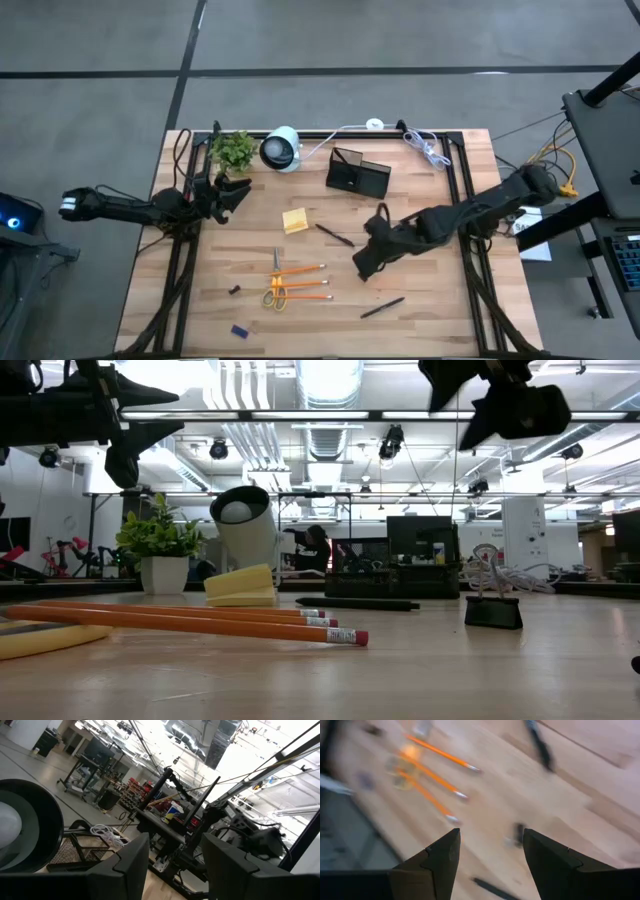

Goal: Pick and place office supplies into organizer
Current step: Put the right binder clip into the desk organizer

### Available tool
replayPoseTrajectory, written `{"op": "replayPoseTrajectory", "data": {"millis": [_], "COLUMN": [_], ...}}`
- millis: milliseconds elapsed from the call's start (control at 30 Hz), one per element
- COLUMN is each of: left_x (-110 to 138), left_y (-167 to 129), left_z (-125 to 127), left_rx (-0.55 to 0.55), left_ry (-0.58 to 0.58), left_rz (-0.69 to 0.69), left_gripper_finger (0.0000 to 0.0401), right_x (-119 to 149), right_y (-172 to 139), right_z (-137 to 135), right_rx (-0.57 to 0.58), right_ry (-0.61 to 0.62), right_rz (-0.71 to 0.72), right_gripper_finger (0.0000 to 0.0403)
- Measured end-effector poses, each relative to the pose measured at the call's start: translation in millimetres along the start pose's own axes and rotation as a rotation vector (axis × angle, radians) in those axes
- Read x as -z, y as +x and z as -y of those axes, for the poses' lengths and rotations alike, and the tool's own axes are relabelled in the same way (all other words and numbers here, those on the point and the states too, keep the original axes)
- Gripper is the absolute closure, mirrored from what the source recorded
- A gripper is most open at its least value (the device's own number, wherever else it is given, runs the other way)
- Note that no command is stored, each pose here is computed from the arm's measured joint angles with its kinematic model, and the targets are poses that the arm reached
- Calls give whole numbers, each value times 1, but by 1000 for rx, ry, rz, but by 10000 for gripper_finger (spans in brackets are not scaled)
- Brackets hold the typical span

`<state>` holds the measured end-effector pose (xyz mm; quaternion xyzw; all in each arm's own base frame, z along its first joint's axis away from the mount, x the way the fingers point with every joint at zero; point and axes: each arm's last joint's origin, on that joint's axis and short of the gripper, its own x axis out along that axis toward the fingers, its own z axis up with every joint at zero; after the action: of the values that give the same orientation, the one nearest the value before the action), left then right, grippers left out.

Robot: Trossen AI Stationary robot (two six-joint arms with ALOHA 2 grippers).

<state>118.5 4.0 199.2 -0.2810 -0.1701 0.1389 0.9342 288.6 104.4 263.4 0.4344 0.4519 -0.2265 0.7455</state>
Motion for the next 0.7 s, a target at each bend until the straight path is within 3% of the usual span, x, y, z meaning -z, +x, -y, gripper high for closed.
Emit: {"op": "replayPoseTrajectory", "data": {"millis": [133,367,700], "left_x": [0,1,1], "left_y": [0,0,0], "left_z": [0,0,0], "left_rx": [0,-3,1], "left_ry": [0,3,4], "left_rz": [-1,-7,-12], "left_gripper_finger": [235,235,235], "right_x": [-1,-1,6], "right_y": [7,31,57], "right_z": [-14,-38,-32], "right_rx": [158,172,237], "right_ry": [-60,-97,-132], "right_rz": [-85,-207,-287], "right_gripper_finger": [200,200,199]}}
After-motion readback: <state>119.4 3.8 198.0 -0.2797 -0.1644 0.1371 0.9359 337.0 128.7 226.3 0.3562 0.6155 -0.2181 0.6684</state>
